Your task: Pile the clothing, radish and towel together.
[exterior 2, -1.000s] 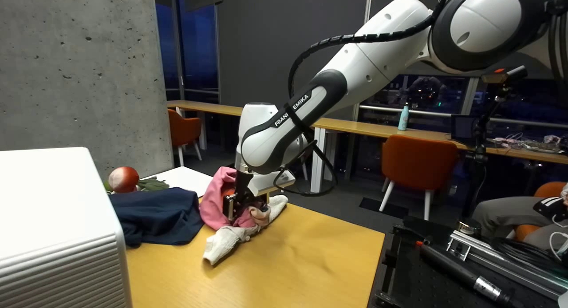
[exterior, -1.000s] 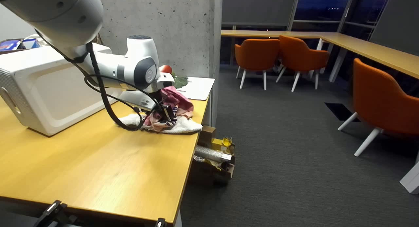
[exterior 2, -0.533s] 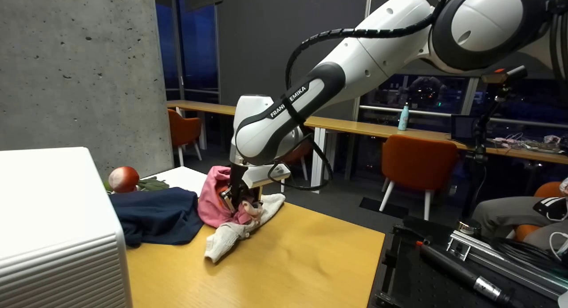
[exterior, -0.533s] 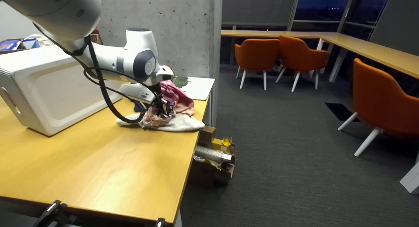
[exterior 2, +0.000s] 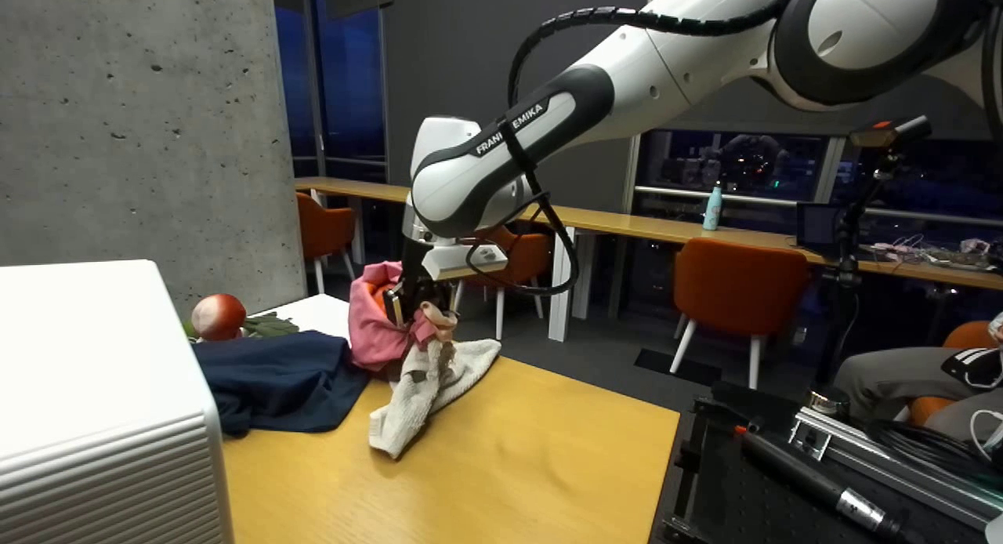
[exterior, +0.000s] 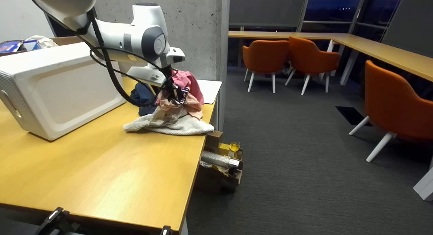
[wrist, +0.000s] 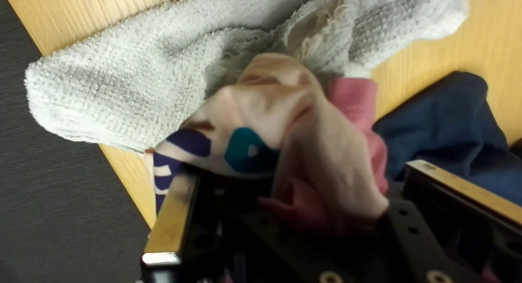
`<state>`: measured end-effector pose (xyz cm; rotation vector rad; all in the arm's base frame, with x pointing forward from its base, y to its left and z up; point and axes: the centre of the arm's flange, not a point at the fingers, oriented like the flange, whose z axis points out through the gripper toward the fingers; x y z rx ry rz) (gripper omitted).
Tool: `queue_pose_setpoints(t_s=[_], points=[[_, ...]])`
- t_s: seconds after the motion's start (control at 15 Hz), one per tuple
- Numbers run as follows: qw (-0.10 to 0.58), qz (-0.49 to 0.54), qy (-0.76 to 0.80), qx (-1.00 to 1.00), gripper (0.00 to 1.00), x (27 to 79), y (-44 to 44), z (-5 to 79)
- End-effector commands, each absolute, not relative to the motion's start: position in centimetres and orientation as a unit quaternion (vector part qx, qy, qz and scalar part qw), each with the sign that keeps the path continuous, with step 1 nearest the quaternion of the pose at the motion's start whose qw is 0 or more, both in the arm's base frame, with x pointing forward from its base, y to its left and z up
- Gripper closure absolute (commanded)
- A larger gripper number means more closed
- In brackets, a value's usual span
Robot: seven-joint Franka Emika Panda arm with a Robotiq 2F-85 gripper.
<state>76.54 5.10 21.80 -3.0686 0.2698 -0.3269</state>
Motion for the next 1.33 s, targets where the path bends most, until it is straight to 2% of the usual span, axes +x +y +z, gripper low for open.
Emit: queue_pose_setpoints(t_s=[0.0,0.27,0.4,1.07,1.27], points=[[0.022,-0.101,0.085,-0.991,1.00,77.0,5.2,23.6],[0.024,-0.094,0.084,-0.992,1.00,76.5,5.3,23.1],[0.023,-0.091,0.084,-0.992,0.74,76.1,5.6,23.3],[0.016,-0.066,0.095,-0.993,0.02,73.7,5.6,23.9],[0.012,-0.045,0.110,-0.993,0.00,71.8,5.6,22.9]])
